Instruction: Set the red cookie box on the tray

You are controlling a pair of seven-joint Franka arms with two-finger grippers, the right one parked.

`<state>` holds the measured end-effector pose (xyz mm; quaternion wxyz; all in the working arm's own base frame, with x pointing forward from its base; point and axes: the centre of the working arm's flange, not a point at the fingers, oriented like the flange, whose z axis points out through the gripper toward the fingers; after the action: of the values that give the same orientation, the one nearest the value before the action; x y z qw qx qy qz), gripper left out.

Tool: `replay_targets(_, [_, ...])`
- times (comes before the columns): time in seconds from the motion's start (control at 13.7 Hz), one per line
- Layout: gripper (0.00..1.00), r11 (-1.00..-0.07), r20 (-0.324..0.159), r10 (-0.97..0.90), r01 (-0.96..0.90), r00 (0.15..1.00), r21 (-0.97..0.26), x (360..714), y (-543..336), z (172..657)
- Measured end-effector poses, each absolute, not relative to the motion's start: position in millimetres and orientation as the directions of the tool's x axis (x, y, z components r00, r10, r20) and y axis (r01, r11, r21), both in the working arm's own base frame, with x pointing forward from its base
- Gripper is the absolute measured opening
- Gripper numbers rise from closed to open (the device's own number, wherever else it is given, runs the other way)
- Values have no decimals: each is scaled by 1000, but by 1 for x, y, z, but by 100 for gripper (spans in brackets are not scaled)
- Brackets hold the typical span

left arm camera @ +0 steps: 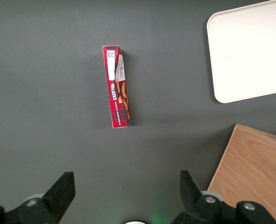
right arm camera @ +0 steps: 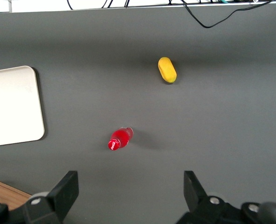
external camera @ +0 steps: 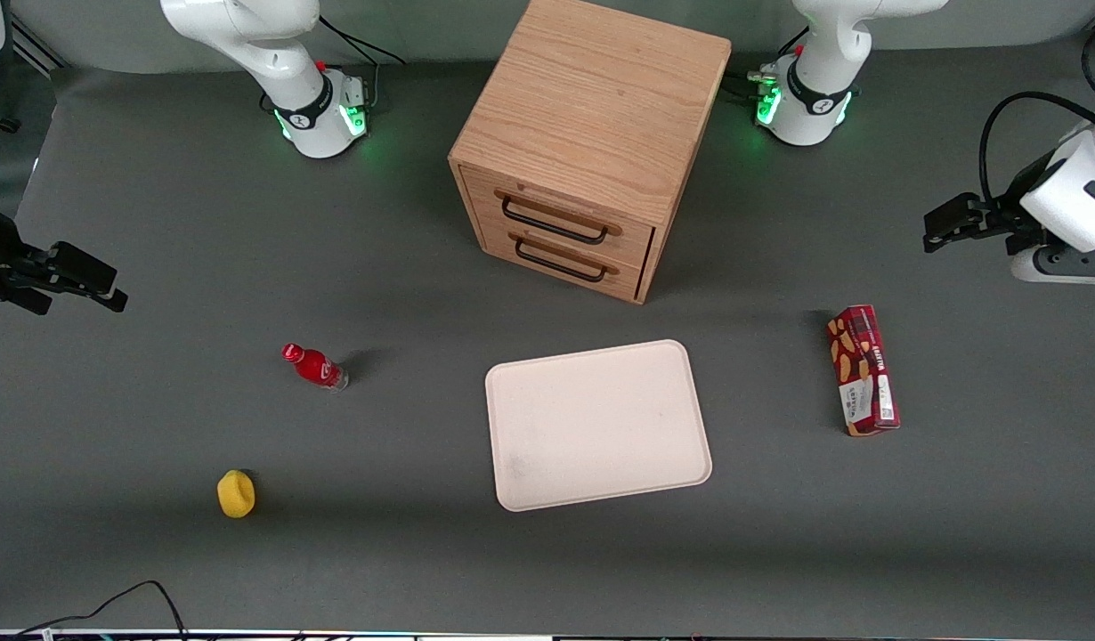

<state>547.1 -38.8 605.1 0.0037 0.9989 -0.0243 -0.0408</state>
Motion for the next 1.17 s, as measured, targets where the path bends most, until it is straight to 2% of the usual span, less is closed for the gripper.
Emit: replay_targets(1.17, [100, -999, -87, -38, -37, 996, 9, 548, -39, 602])
